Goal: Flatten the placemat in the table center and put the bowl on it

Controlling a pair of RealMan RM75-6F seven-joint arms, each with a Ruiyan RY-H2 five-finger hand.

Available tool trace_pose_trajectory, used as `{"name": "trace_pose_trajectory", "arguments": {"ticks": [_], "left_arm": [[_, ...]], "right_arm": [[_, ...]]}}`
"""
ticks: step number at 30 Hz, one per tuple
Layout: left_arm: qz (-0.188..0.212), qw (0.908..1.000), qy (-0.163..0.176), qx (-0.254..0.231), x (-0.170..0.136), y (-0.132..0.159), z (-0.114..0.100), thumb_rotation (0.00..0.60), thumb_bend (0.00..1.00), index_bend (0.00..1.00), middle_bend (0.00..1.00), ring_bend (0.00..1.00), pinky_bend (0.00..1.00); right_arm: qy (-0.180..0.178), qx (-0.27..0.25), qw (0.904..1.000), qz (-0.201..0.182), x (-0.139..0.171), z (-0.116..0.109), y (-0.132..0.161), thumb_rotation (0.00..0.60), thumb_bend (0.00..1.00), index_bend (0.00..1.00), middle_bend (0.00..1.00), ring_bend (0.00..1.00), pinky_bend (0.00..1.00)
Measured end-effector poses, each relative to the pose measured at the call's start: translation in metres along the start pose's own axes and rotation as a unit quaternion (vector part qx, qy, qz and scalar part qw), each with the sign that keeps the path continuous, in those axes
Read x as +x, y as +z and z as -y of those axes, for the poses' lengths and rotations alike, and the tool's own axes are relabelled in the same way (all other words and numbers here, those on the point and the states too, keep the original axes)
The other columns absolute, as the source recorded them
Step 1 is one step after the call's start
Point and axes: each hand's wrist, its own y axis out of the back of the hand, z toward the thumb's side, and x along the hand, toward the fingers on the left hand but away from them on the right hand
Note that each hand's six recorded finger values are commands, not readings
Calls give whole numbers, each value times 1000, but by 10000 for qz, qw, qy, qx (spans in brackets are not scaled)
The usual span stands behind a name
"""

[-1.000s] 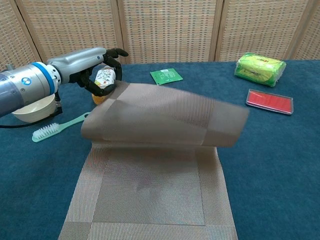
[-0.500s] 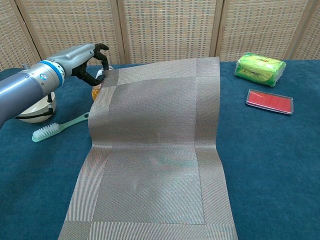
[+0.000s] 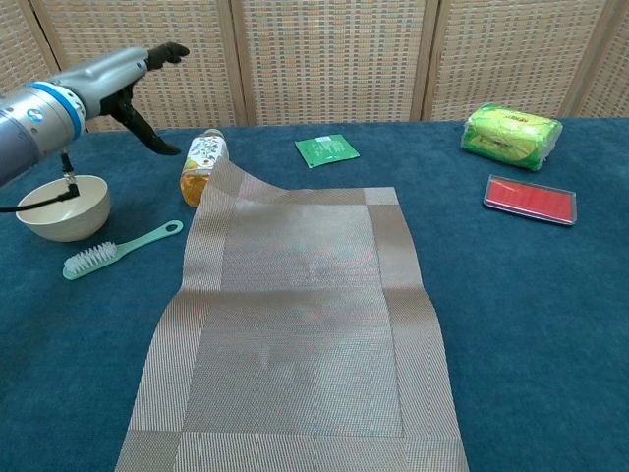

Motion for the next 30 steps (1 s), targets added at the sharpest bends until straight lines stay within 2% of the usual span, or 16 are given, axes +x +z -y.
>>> {"name": "trace_pose_trajectory", "arguments": {"ticks": [4, 7, 10, 13, 16, 19, 21, 23, 25, 30], "left_arm": [[27, 9999, 135, 9, -15, -8, -26, 600, 0, 0, 0, 0, 0], [-7, 9996, 278, 53, -35, -18, -49, 600, 0, 0, 0, 0, 0], [-181, 9982, 536, 185, -61, -35, -71, 600, 0, 0, 0, 0, 0], [-429, 9961, 700, 318, -89, -52, -86, 600, 0, 0, 0, 0, 0], [-665, 9953, 613, 350, -119, -64, -92, 600, 0, 0, 0, 0, 0], [-951, 9932, 528, 412, -154, -80, -100, 600, 0, 0, 0, 0, 0], [-1160, 9908, 476, 513, -179, -92, -106, 600, 0, 0, 0, 0, 0], [-1270, 9896, 355, 567, -196, -96, -107, 600, 0, 0, 0, 0, 0], [-1339, 9886, 224, 654, -207, -97, -109, 600, 0, 0, 0, 0, 0], [-1471, 9856, -72, 836, -220, -96, -109, 600, 0, 0, 0, 0, 0]], "right_arm": [[67, 81, 9999, -95, -1, 4, 3, 600, 0, 1, 0, 0, 0], [198, 225, 9989, -355, -2, 10, 11, 600, 0, 26, 0, 0, 0], [306, 459, 9951, -823, -3, 17, 22, 600, 0, 74, 0, 0, 0], [433, 711, 9854, -1488, -2, 26, 39, 600, 0, 113, 0, 0, 0], [653, 791, 9686, -2264, 4, 38, 61, 600, 0, 136, 0, 0, 0], [955, 687, 9454, -3040, 11, 50, 86, 600, 0, 153, 0, 0, 0], [1138, 662, 9267, -3521, 15, 57, 104, 600, 0, 156, 0, 0, 0], [1223, 763, 9140, -3792, 16, 63, 115, 600, 0, 156, 0, 0, 0], [1291, 879, 9065, -3923, 18, 69, 121, 600, 0, 156, 0, 0, 0], [1470, 1180, 8686, -4583, 25, 90, 157, 600, 0, 173, 0, 0, 0]]}}
